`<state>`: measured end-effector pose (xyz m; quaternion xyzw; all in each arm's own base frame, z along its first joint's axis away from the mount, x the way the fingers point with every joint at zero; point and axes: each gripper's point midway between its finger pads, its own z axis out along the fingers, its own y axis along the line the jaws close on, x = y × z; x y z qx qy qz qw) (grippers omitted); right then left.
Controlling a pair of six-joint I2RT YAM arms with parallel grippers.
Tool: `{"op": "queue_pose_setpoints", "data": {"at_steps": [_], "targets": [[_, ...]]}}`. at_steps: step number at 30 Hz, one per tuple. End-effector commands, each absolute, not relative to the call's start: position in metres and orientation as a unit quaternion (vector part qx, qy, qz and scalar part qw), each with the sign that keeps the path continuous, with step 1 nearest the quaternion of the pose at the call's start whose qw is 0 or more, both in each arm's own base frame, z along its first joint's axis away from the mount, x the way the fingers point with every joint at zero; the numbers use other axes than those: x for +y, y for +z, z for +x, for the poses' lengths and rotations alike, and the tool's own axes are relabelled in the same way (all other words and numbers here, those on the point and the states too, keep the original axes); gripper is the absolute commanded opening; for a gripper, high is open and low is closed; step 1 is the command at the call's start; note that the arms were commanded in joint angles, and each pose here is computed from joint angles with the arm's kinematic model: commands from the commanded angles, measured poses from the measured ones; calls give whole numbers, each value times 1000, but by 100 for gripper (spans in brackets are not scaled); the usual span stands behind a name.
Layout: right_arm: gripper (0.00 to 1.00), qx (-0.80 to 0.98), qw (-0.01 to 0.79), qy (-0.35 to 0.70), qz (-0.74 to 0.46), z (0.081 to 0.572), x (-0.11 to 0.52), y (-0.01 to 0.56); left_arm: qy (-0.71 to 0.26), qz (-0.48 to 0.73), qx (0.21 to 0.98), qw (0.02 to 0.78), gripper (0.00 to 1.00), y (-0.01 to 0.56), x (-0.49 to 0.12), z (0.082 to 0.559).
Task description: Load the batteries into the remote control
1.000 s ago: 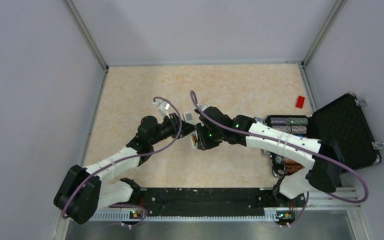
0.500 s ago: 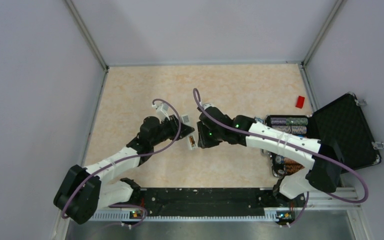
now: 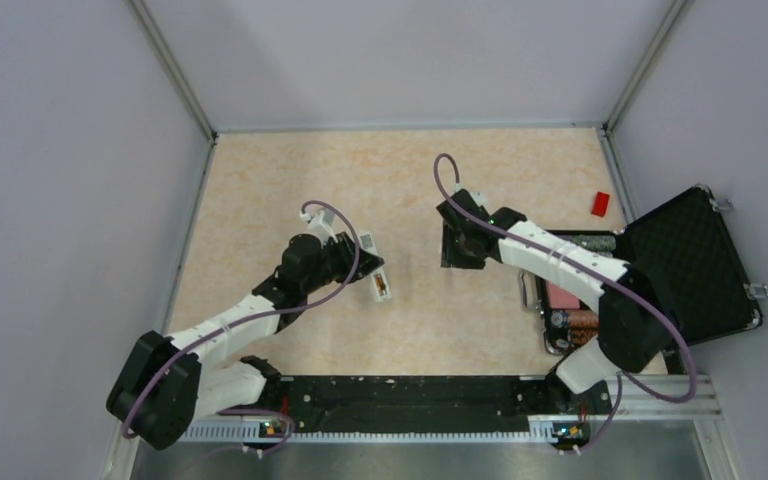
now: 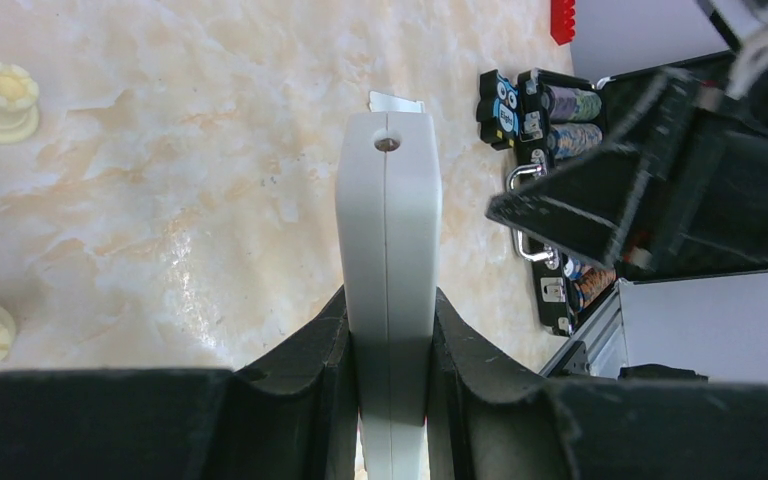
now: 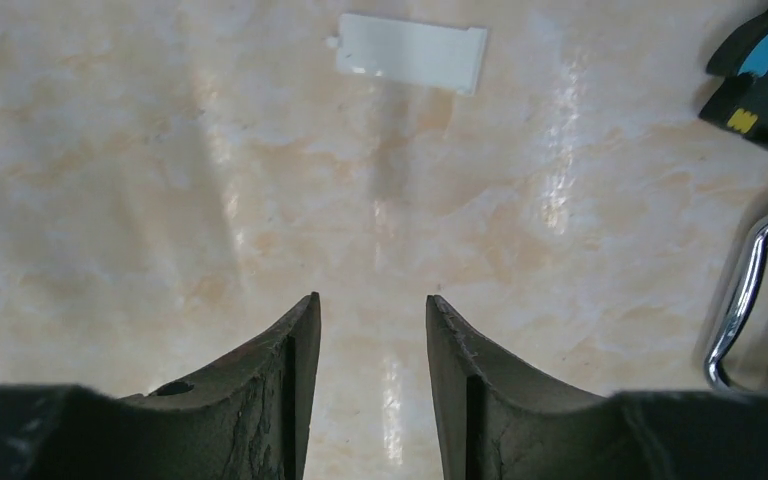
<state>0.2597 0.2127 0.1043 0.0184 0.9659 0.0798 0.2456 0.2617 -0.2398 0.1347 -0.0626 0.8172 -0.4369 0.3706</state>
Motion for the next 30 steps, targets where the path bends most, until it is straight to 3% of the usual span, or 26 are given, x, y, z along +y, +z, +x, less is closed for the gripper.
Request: {"op": "queue_pose_setpoints", "data": {"at_steps": [1,14,20,30], "targets": [[42,968,250,24,26,302,193,90,-451,-61,797,397,0,155,-240,264],[37,971,238,-15,31,351,177,55,-480,-111,801,339,0,133,-250,259],[38,971,237,25,24,351,191,57,-475,-204,801,304,0,107,-255,259],[38,970,233,42,44,341,192,55,-472,-230,794,306,4,86,-282,262]]}}
